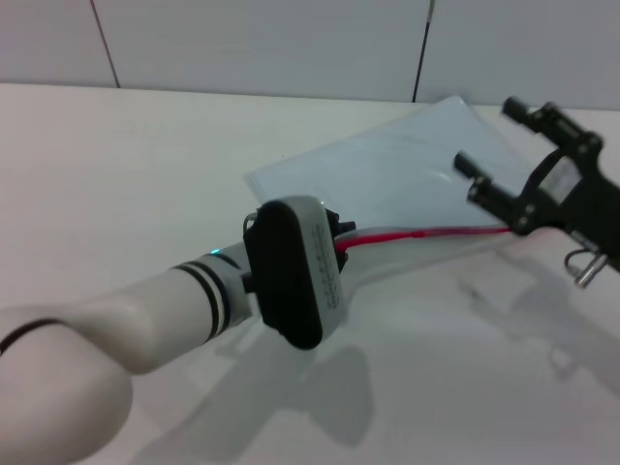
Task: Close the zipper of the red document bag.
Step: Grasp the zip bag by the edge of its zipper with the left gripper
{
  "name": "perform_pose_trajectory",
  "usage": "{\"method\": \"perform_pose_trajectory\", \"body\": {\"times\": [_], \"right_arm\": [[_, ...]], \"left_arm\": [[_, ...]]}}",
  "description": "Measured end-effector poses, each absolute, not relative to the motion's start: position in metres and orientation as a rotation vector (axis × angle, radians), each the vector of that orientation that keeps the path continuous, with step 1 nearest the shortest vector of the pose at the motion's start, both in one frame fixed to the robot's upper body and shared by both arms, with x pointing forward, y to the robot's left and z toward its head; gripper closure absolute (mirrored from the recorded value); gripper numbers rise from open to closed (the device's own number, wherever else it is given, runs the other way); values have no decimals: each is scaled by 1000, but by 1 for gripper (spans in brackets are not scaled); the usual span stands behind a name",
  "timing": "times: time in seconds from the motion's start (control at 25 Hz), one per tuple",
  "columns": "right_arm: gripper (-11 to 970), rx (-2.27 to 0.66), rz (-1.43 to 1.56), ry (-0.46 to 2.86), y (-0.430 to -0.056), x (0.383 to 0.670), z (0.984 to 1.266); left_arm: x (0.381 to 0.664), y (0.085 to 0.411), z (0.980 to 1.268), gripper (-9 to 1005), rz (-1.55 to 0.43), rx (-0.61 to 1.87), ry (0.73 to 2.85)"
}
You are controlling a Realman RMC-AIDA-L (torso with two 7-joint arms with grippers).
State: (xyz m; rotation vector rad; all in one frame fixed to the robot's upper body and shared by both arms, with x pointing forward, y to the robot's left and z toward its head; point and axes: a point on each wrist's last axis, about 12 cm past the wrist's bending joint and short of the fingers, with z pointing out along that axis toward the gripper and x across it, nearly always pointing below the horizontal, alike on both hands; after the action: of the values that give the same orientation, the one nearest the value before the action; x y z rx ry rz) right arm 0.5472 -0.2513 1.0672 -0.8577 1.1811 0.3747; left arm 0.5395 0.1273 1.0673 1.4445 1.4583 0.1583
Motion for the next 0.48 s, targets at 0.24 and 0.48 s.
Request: {"method": "perform_pose_trajectory", "body": {"times": [0.24,0.48], "right_arm": [[226,-1085,326,1108,-242,543,1061],[228,-1213,244,1070,-229,541,1050]], "left_arm": [[532,130,1066,942,217,1401,1355],[525,127,1065,941,224,1394,1310]]}}
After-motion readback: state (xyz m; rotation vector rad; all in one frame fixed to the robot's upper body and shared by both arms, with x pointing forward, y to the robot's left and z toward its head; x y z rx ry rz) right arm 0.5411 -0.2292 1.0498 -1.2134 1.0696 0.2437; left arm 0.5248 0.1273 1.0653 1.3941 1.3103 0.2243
